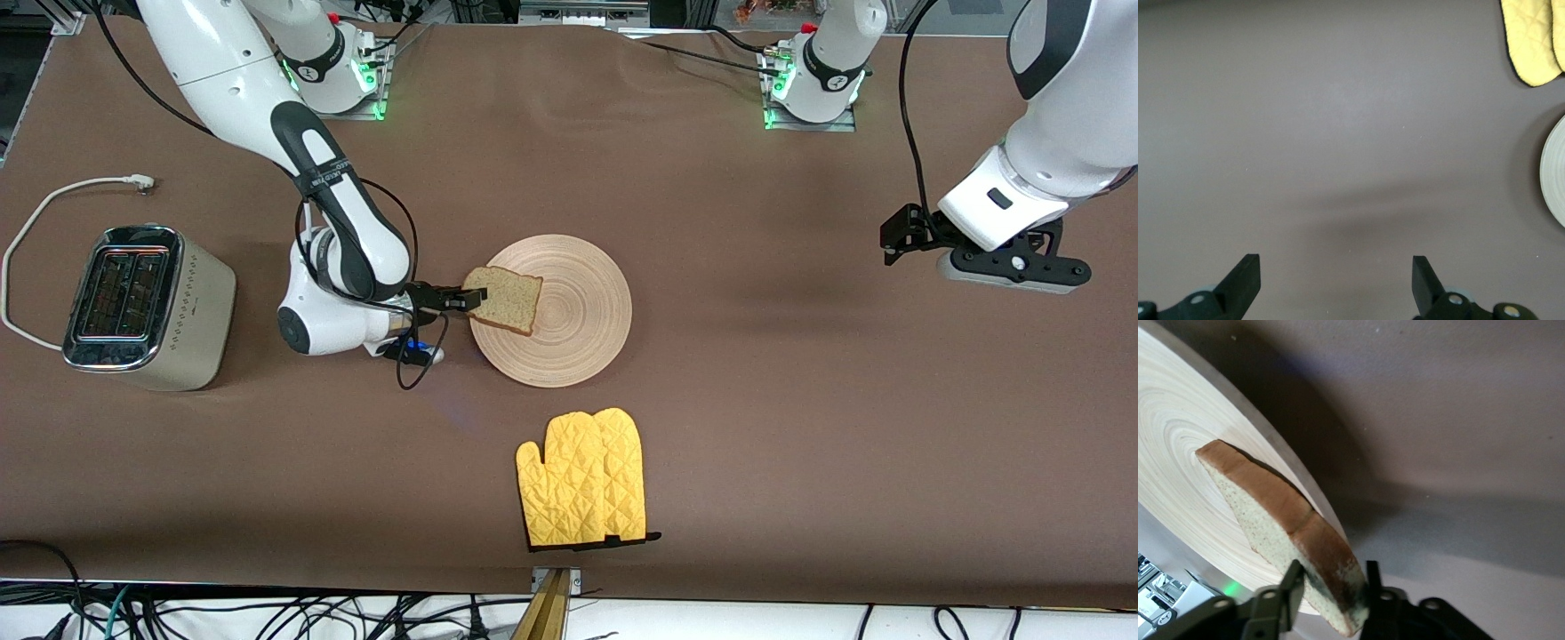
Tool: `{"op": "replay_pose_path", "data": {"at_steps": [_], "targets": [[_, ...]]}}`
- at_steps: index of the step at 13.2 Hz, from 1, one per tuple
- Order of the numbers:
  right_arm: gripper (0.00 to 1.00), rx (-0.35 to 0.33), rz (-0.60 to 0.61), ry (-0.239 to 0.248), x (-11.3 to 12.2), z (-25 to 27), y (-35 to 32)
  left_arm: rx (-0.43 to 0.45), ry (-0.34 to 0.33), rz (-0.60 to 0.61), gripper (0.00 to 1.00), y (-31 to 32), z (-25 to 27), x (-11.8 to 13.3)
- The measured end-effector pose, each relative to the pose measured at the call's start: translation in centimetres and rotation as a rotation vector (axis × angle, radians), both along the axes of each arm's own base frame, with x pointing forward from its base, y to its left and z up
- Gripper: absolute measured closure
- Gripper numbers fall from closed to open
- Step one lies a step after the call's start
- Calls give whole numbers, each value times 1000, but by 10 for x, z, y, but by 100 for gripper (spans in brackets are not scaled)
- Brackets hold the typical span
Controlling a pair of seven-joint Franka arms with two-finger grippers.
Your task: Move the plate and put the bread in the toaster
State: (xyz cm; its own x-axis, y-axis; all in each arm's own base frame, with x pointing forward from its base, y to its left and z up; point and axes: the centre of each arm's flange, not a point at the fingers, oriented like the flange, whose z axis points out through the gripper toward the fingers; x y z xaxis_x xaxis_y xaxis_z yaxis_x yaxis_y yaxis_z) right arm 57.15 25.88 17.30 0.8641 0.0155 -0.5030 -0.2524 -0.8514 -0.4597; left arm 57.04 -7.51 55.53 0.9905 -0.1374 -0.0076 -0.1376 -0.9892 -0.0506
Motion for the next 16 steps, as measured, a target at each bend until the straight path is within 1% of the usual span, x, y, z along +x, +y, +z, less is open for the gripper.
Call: {"op": "replay_pose_path", "data": {"at_steps": [1, 2, 3, 5, 7, 9, 11, 14, 16], "targets": [[74, 0, 2, 1, -1, 0, 1, 2, 9, 10, 0, 6, 1, -1], [78, 0, 5, 2, -1, 0, 2, -2, 9, 27, 0, 14, 4, 0], [80, 0, 6, 1, -2, 0, 3, -21, 4, 51, 0, 25, 9, 1], [80, 3, 8, -2, 0, 2, 4, -65, -4, 100, 0, 46, 15, 3], [80, 21, 24, 10, 5, 14, 5, -71, -3, 109, 0, 50, 16, 3], [88, 45, 40, 37, 13, 29, -3, -71, -1, 104, 0, 48, 15, 3], [88, 56, 32, 51, 18, 34, -17, -71, 1, 103, 0, 47, 15, 3], [88, 54, 30, 62, 19, 29, -23, -71, 2, 103, 0, 47, 15, 3], [88, 40, 41, 68, 16, 22, -24, -71, 2, 103, 0, 46, 15, 3]]}}
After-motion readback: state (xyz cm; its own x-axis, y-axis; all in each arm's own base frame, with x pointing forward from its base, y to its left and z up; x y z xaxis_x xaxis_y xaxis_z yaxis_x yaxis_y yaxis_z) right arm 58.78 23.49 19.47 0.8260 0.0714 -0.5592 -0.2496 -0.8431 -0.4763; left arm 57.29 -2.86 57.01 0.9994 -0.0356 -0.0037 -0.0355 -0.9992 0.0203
